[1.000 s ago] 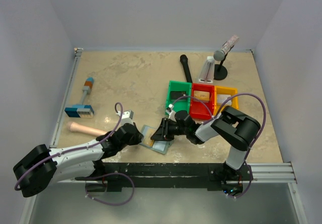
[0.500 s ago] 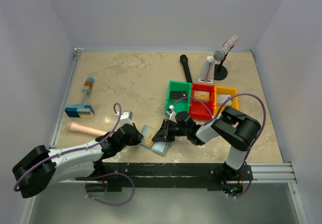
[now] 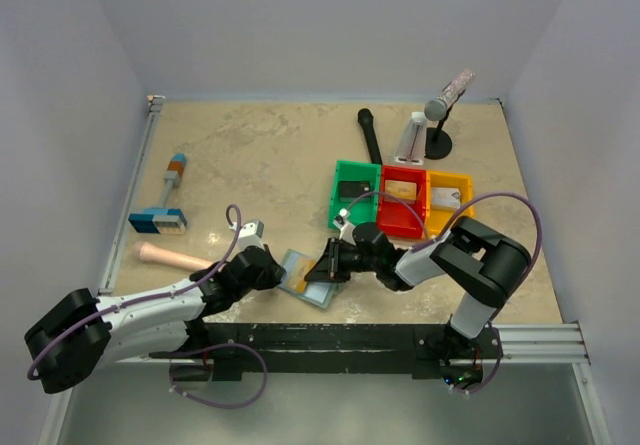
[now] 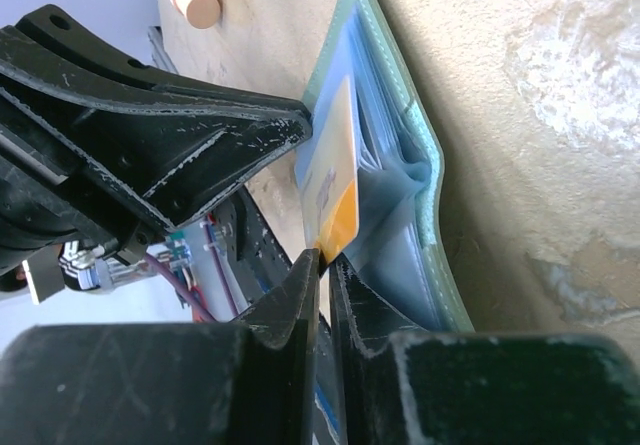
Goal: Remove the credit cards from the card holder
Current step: Remove the credit card from the card holder.
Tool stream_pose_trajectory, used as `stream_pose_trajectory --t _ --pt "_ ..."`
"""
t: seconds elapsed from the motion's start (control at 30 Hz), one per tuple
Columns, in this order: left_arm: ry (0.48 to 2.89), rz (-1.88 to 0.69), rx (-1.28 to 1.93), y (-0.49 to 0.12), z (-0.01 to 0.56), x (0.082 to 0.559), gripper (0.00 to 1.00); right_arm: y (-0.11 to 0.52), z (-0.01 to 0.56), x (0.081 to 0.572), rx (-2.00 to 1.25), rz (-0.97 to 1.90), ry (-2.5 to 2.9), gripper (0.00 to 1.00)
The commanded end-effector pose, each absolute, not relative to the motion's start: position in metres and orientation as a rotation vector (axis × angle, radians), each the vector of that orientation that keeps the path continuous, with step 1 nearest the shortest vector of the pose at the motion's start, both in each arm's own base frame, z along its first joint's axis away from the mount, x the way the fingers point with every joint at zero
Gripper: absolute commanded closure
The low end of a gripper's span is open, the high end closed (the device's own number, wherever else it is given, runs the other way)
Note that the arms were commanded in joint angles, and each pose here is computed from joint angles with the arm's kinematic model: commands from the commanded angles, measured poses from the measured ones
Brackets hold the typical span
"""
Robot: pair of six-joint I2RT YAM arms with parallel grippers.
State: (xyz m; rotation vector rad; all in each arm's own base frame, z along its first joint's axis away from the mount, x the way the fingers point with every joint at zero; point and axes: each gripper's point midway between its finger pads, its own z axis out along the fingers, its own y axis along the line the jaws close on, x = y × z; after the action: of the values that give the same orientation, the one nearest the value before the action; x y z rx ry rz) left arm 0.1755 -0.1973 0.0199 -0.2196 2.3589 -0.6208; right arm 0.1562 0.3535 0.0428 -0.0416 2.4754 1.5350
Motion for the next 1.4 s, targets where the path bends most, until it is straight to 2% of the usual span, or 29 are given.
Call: stream_pose_trajectory --t 0.0,0.4,0.87,1.1,1.17,1.3,1.37 --pt "2.532 -0.464 -0.171 -0.169 -0.019 0.144 1.0 0.356 0.061 0.159 -0.097 1.56 2.385 0.91" --pt "2.53 -0.456 -0.181 -0.168 -0.018 0.145 1.0 0.337 0.057 0.149 -0.139 1.468 2.436 1.0" --pt "2.477 -0.49 -0.166 -0.177 0.005 0.155 1.0 0.316 0.057 0.139 -0.206 1.304 2.546 1.0" --pt "2.44 -0.505 -0.165 -0.179 0.018 0.161 1.0 0.307 0.076 0.138 -0.244 1.266 2.51 1.0" --pt "2.413 -0.528 -0.15 -0.183 0.03 0.165 0.93 0.306 0.084 0.139 -0.253 1.252 2.506 1.0" --pt "2.355 -0.594 -0.119 -0.193 0.058 0.172 0.67 0.306 0.106 0.142 -0.276 1.253 2.465 1.0" --pt "2.326 -0.635 -0.097 -0.2 0.074 0.174 0.59 0.307 0.115 0.143 -0.286 1.261 2.444 1.0"
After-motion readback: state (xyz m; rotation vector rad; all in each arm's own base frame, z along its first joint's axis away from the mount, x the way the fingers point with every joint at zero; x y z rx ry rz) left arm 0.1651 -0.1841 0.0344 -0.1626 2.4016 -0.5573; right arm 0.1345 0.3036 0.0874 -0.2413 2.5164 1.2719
